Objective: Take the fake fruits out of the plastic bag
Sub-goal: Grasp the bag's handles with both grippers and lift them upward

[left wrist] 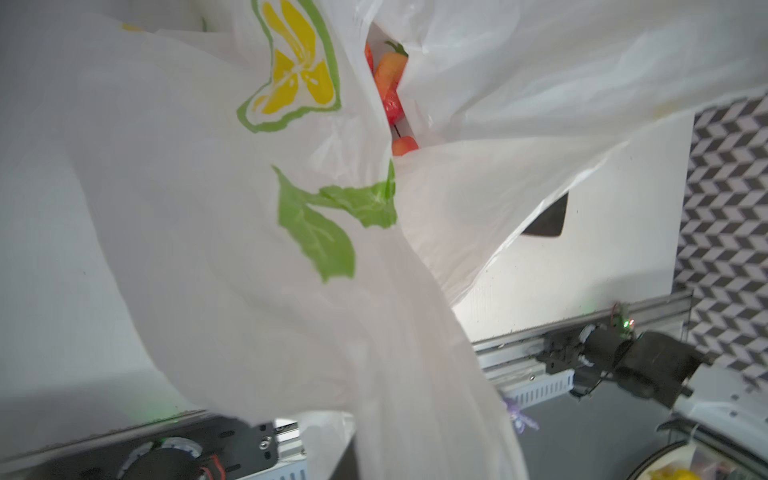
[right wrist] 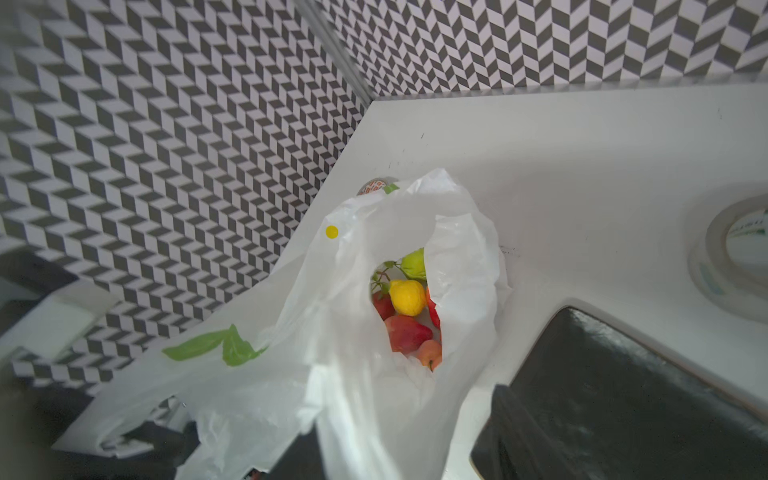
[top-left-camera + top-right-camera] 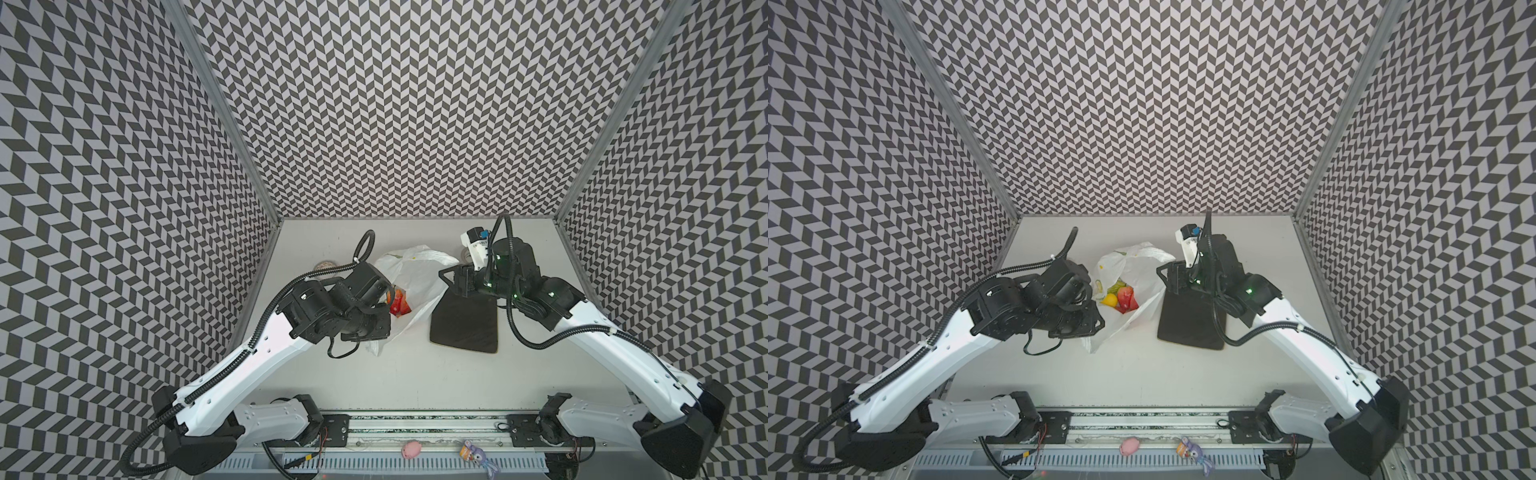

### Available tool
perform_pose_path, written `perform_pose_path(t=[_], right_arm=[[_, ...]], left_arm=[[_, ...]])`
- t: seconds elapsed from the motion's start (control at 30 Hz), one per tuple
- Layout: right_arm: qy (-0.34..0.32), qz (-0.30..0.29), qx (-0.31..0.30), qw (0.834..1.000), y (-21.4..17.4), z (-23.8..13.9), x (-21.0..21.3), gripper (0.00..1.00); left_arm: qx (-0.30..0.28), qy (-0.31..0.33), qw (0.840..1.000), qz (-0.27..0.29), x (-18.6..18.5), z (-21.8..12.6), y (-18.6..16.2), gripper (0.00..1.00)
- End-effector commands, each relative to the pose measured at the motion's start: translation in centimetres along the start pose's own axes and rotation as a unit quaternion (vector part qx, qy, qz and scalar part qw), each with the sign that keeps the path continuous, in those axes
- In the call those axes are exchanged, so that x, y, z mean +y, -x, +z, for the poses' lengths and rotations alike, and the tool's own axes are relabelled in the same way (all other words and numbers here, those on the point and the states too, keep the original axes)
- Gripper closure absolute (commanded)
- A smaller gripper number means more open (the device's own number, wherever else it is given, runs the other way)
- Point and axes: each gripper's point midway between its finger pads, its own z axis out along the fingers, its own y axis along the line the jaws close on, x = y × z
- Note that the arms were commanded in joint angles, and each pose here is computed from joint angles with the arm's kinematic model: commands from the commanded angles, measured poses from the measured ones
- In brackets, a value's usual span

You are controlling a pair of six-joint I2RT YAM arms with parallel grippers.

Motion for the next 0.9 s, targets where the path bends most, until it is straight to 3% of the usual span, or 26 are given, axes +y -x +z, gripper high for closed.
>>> perform_pose_path(t=[0.0,0.13,0.33,0.4,0.7,0.87], right_arm=[[0.018,0.003,-0.069,0.997,3.5,0.4,1.2,0.69],[0.019,0.014,-0.123,0.992,6.3,0.7,1.5,0.88],[0.013,0.018,-0.222,0.975,12.4,0.0,2.4,0.99],[0.013,0.009,-0.252,0.968,14.0,-0.3,2.8,1.00],[0.010,-0.040,-0.347,0.937,20.7,-0.9,4.4,1.00],[0.011,-0.041,-0.353,0.935,21.9,0.1,4.3,1.00]], left_arm=[[-0.094,0.017,0.995,0.013,-0.1,-2.6,4.1,0.91],[-0.188,-0.005,0.982,0.002,-1.0,-4.7,9.1,1.00],[-0.319,-0.122,0.939,-0.048,-1.7,-8.8,15.7,1.00],[-0.350,-0.146,0.924,-0.042,-2.0,-10.0,17.3,1.00],[-0.437,-0.151,0.886,0.028,-2.9,-14.2,22.7,1.00],[-0.446,-0.149,0.881,0.049,-3.2,-13.9,23.3,1.00]])
